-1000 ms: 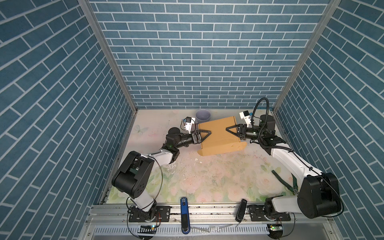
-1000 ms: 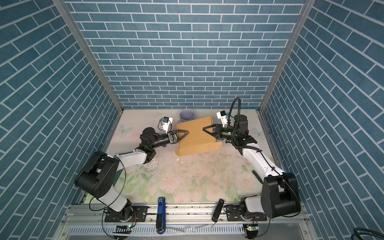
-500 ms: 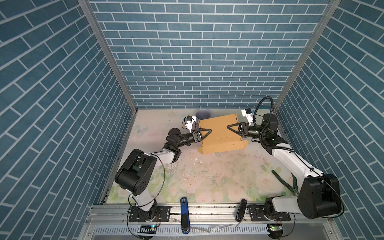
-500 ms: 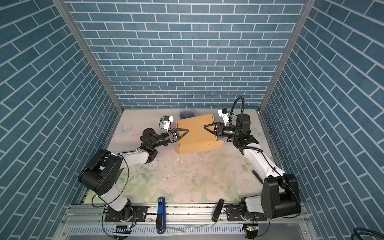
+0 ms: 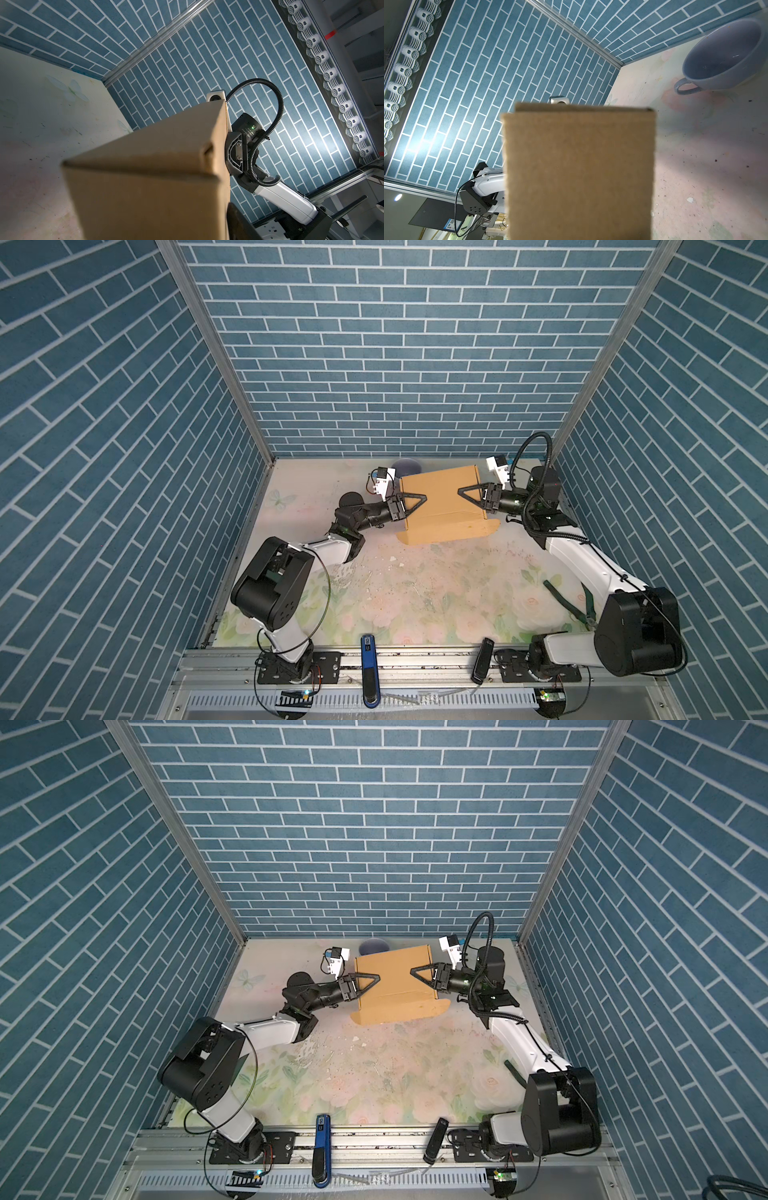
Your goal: Fold the paper box
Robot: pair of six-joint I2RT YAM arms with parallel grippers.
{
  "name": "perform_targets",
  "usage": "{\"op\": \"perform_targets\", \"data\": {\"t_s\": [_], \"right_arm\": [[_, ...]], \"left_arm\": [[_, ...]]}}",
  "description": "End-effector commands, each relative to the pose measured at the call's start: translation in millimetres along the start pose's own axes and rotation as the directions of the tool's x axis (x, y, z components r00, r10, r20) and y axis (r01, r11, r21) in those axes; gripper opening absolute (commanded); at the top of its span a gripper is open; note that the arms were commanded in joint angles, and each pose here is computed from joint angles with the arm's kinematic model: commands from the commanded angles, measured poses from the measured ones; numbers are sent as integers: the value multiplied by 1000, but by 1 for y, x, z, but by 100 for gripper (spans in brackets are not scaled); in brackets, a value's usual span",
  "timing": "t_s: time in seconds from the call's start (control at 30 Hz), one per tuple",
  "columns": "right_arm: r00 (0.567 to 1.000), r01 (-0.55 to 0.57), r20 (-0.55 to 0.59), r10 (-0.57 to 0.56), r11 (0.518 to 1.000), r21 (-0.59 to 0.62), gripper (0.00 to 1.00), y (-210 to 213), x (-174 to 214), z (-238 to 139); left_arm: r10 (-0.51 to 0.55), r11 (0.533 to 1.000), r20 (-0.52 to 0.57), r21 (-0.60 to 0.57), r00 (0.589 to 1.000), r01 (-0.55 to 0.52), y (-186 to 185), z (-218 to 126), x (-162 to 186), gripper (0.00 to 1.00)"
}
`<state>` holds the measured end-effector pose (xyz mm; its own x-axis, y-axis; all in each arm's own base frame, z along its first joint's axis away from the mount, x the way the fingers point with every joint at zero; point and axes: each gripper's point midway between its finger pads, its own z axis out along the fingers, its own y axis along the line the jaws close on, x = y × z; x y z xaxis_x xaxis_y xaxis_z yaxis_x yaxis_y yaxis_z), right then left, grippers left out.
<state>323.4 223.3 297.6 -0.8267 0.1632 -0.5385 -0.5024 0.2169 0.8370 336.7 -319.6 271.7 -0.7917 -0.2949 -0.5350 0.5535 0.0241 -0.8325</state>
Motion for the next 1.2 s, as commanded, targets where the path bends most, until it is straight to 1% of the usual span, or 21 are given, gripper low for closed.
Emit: {"op": "perform_targets", "data": {"t_s": [0.0, 0.23, 0.47, 0.6, 0.87, 1.03, 1.17], "right_arm": [[999, -31, 17, 31, 998, 52, 23, -17, 0, 3], [999, -30, 19, 29, 998, 55, 22, -15, 0, 4], [999, -35, 13, 35, 998, 55, 22, -17, 0, 7], [999, -35, 8, 34, 998, 49, 22, -16, 0, 7], [999, -37, 5, 37, 999, 17, 22, -5, -5, 7], [999, -51, 0, 51, 998, 26, 22, -10, -4, 7], [998, -60, -4, 60, 998, 29, 22, -14, -3, 9]], "left_arm": [[121, 985, -43, 132, 992, -114, -41, 15, 2, 63], [130, 981, -56, 154, 990, -120, -46, 25, 1, 65], [141, 976, -62, 177, 988, -128, -54, 31, 2, 65], [147, 969, -55, 209, 988, -133, -62, 31, 1, 60], [153, 958, -55, 254, 987, -135, -75, 28, 2, 59], [166, 947, -57, 288, 984, -143, -88, 28, 3, 58], [179, 937, -73, 317, 981, -148, -99, 30, 7, 62]]}}
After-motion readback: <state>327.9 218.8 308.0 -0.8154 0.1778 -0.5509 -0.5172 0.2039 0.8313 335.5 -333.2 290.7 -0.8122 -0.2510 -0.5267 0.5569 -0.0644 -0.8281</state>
